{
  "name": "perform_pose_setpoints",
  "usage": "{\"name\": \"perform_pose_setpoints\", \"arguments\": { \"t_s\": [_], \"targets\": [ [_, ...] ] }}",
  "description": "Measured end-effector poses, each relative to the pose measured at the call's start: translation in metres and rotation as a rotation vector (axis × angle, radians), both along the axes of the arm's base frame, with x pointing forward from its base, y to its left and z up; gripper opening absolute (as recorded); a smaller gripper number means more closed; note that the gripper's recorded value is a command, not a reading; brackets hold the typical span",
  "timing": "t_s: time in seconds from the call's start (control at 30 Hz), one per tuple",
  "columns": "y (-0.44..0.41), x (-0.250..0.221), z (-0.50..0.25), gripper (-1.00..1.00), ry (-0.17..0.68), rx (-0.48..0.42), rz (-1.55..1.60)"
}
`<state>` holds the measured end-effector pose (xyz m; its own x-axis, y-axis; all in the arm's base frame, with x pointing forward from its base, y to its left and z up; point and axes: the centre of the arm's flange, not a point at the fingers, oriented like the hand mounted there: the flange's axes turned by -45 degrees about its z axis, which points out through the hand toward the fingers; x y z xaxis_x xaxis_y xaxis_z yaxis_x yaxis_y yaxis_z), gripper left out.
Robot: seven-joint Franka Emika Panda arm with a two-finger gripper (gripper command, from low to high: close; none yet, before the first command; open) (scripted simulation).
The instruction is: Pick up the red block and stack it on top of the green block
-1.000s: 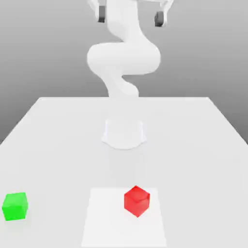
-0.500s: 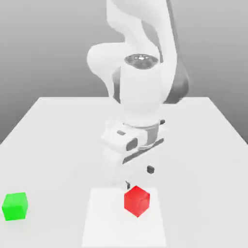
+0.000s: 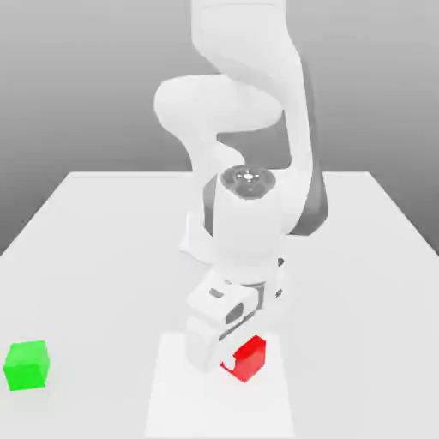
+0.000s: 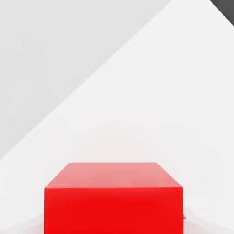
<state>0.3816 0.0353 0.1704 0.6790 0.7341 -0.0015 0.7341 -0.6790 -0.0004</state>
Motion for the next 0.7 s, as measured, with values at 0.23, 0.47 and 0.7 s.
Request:
{"name": "perform_pose_setpoints", "arguments": {
  "t_s": [0.23, 0.47, 0.7],
  "targets": [
    [-0.098, 0.023, 0.046, -1.00, 0.004, 0.006, -0.382],
    [-0.287, 0.013, 0.067, -1.00, 0.002, 0.005, -1.080],
    [-0.330, 0.004, 0.018, 1.00, -0.001, 0.001, -1.241]
  ]
}}
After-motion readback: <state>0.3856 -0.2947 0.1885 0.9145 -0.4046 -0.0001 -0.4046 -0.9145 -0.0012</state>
